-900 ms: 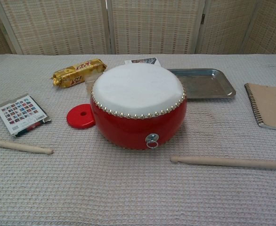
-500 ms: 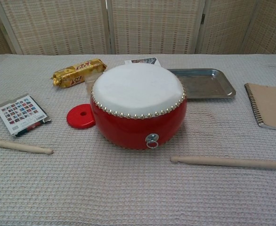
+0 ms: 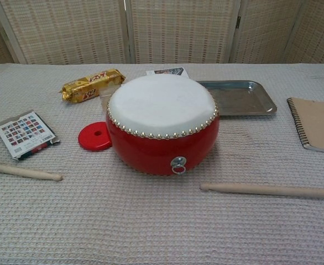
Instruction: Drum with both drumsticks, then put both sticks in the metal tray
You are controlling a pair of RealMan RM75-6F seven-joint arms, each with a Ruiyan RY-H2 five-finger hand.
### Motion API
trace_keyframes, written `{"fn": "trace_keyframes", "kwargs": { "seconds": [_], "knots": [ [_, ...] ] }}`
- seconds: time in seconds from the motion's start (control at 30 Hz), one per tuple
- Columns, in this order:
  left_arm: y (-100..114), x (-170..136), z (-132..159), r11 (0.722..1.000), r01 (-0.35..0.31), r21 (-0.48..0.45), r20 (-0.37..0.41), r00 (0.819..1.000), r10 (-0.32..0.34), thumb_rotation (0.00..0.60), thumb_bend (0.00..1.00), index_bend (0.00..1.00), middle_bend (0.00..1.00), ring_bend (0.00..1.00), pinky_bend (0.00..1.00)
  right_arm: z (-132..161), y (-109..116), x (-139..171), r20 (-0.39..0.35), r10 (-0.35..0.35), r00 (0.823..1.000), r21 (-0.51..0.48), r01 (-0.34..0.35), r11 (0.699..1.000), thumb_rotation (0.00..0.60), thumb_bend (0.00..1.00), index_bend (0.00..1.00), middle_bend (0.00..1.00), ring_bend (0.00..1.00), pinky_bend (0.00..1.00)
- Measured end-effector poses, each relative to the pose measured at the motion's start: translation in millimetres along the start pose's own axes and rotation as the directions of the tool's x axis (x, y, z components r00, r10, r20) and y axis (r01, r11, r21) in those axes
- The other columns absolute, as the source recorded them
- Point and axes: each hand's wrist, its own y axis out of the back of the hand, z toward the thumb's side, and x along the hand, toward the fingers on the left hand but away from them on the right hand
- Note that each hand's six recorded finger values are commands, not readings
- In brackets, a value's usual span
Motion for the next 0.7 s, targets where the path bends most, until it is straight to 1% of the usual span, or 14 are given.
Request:
{"fn": "trace_keyframes", "kwargs": {
  "seconds": [0.17,0.33,0.47,0.6,0.7],
  "knots": [
    [-19.9,18.3,16.9,0.998,0.059,-0.02,0.057,0.997,-0.058,0.6,0.42,0.43,0.34,0.24,0.17,1.4,-2.1,-2.6,-0.003,0.008,1.0,-0.004,-0.008,1.0,0.6,0.18,0.07,0.24,0.11,0.25],
    [-41.5,31.6,30.8,0.992,0.123,-0.003,0.084,0.989,-0.122,0.6,0.38,0.43,0.3,0.17,0.14,1.0,-2.9,-3.9,-0.001,0.01,1.0,-0.007,-0.011,1.0,0.6,0.18,0.07,0.24,0.11,0.25],
    [-58.8,39.4,39.1,0.986,0.165,-0.004,0.08,0.983,-0.164,0.6,0.37,0.43,0.26,0.11,0.11,-0.3,-4.0,-4.5,0.003,0.014,1.0,-0.008,-0.014,1.0,0.6,0.18,0.07,0.24,0.11,0.25],
    [-69.8,46.0,40.7,0.985,0.173,0.017,0.054,0.983,-0.173,0.6,0.37,0.45,0.25,0.09,0.11,-1.5,-4.7,-4.6,0.006,0.015,1.0,-0.011,-0.015,1.0,0.6,0.18,0.07,0.24,0.11,0.25],
    [-76.0,50.7,38.6,0.984,0.173,0.037,0.018,0.985,-0.173,0.6,0.37,0.47,0.23,0.07,0.09,-2.4,-4.2,-4.2,0.007,0.013,1.0,-0.012,-0.013,1.0,0.6,0.18,0.07,0.24,0.11,0.25]
  ]
}}
